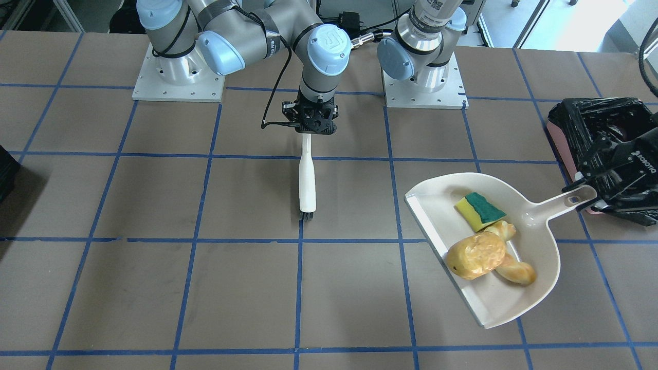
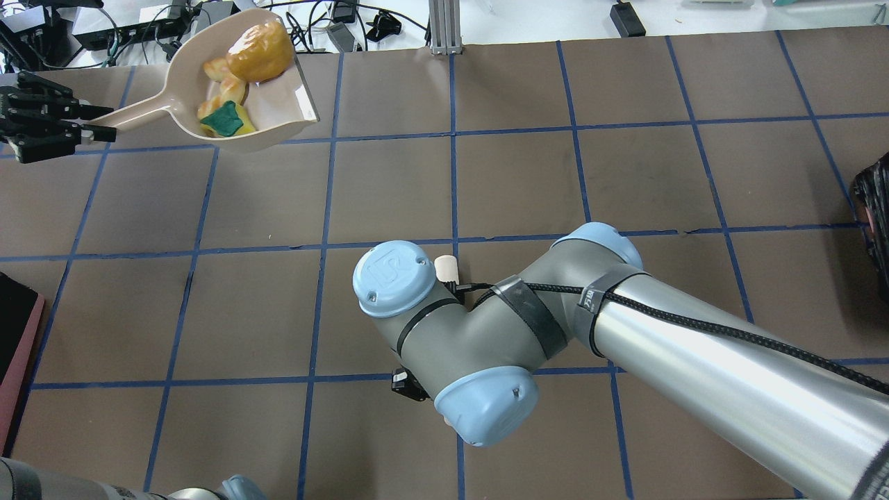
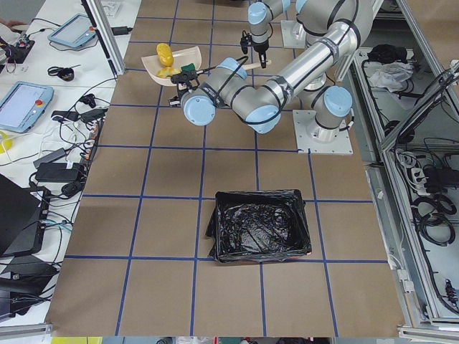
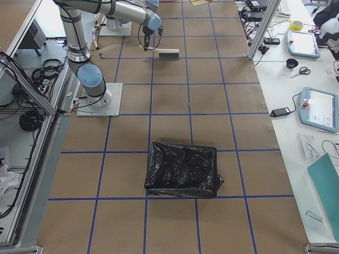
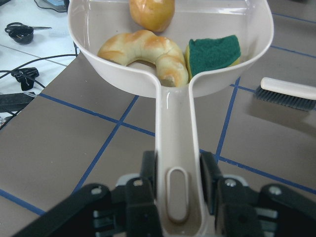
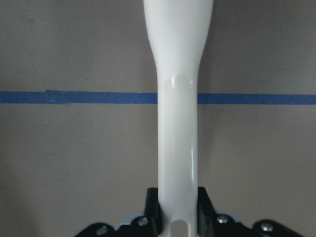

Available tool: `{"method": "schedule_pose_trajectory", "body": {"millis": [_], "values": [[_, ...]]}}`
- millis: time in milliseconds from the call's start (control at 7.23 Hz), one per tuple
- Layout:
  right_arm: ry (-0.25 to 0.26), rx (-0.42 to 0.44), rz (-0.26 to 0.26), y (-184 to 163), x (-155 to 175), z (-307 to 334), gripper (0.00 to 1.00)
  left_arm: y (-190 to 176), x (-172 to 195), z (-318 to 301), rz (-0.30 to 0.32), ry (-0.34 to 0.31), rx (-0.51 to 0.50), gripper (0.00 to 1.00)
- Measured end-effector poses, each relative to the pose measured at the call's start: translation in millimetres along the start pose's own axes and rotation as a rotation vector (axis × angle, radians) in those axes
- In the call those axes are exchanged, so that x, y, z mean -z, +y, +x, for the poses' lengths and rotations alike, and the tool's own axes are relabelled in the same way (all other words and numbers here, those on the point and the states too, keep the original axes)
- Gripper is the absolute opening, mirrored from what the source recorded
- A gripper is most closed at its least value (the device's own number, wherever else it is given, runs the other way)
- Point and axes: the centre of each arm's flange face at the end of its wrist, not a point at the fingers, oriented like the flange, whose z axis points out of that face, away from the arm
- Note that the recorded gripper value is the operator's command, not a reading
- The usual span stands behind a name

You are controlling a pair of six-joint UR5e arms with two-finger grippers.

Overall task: Sweep and dump trash in nearest bin
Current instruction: 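Carry the dustpan with the left gripper toward the trash bin, then tip the dustpan over the bin with the left gripper to dump items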

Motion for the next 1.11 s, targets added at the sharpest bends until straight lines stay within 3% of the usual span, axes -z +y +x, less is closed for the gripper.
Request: {"method": "schedule_pose_trajectory", "body": {"millis": [415,692,1107], "values": [[-0.001,0.001,0.002,-1,0,0,0.00,29,71,24,0.017,-0.064,0.135,0.00],[-0.001,-0.021,0.003,0,1,1,0.00,61,130,45,-0.025,-0.102,0.218,0.00],[-0.012,-0.037,-0.004,1,0,1,0.00,117,217,92,-0.109,-0.147,0.263,0.00]]}}
